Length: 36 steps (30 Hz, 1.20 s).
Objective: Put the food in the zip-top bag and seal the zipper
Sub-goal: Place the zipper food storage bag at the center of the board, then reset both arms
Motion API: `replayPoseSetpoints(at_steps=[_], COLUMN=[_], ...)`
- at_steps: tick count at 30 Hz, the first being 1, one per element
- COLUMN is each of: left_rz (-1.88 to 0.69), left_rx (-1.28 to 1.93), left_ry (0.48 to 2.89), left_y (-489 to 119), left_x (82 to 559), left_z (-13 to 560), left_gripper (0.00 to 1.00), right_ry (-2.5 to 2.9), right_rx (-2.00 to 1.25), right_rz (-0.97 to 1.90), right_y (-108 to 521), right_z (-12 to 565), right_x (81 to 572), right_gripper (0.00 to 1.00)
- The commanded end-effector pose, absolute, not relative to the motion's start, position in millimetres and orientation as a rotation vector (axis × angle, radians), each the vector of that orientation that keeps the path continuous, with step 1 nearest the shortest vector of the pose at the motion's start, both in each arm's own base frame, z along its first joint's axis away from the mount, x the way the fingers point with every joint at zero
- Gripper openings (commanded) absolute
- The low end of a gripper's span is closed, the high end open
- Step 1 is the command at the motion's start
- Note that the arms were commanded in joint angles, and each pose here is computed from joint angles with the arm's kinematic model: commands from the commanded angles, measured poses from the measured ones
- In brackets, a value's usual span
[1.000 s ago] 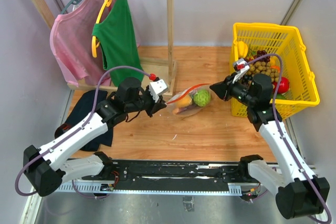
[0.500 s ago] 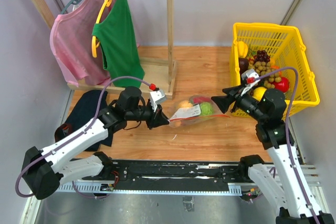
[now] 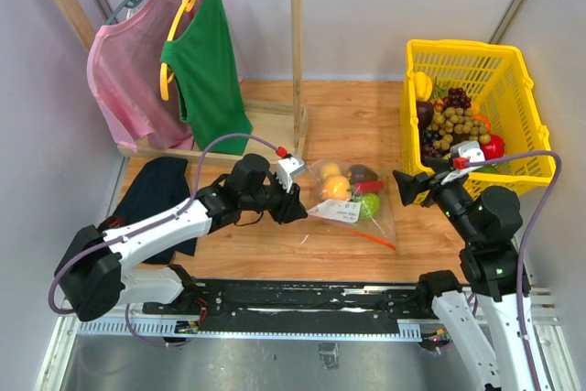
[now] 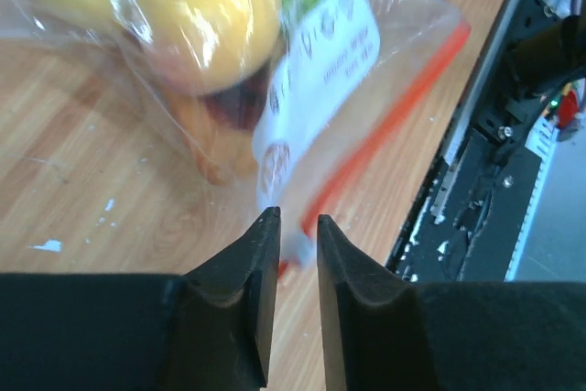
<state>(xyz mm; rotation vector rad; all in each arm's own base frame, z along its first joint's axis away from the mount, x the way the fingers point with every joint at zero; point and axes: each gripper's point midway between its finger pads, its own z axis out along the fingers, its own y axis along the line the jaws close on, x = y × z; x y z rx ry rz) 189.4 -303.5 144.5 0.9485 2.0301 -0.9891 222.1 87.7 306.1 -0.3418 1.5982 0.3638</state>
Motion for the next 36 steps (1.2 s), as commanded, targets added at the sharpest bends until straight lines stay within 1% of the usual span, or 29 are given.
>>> replayPoseSetpoints(at_steps=[1, 5, 9, 13, 14, 16, 21, 22, 23, 26, 29, 32, 36], left_rz=[-0.929, -0.861, -0.746, -0.619, -0.584, -0.509, -0.316, -0.292, -0.273, -0.226, -0.215, -0.219, -0.216], left_rx=[0.837, 0.767, 0.602, 0.343, 0.286, 0.192, 0.058, 0.038, 0.019, -0.041, -0.099, -0.128, -0.141], left_ry=[1.929, 1.888, 1.898, 1.918, 1.91, 1.884, 1.737, 1.701, 1.667, 1.542, 1.43, 1.387, 1.38], left_y=[-303, -289, -264, -221, -208, -182, -125, -116, -107, -82, -63, -56, -53], left_x=[209, 215, 234, 262, 268, 274, 273, 270, 266, 255, 244, 238, 236], left_z=[175, 195, 214, 234, 241, 256, 301, 309, 316, 331, 336, 333, 326], left_gripper=[0.32, 0.45, 0.59, 0.8, 0.84, 0.91, 0.94, 0.97, 0.98, 0.98, 0.99, 0.99, 0.99], right_ry=[1.582, 1.598, 1.605, 1.597, 1.595, 1.585, 1.541, 1.529, 1.516, 1.49, 1.477, 1.451, 1.431], right_rx=[-0.302, -0.295, -0.267, -0.245, -0.243, -0.232, -0.178, -0.163, -0.14, 0.01, 0.061, 0.133, 0.069], right_rz=[0.215, 0.152, 0.077, 0.017, 0.005, -0.02, -0.08, -0.09, -0.097, -0.125, -0.133, -0.109, -0.079], right_y=[64, 55, 42, 31, 29, 25, 12, 9, 6, -12, -18, -23, -15], right_z=[314, 310, 309, 311, 311, 311, 314, 314, 313, 312, 312, 315, 319], right_x=[217, 214, 211, 207, 207, 205, 203, 203, 202, 200, 198, 193, 187], right_gripper=[0.82, 0.84, 0.87, 0.92, 0.92, 0.98, 0.98, 0.98, 0.98, 0.98, 0.98, 0.98, 0.98])
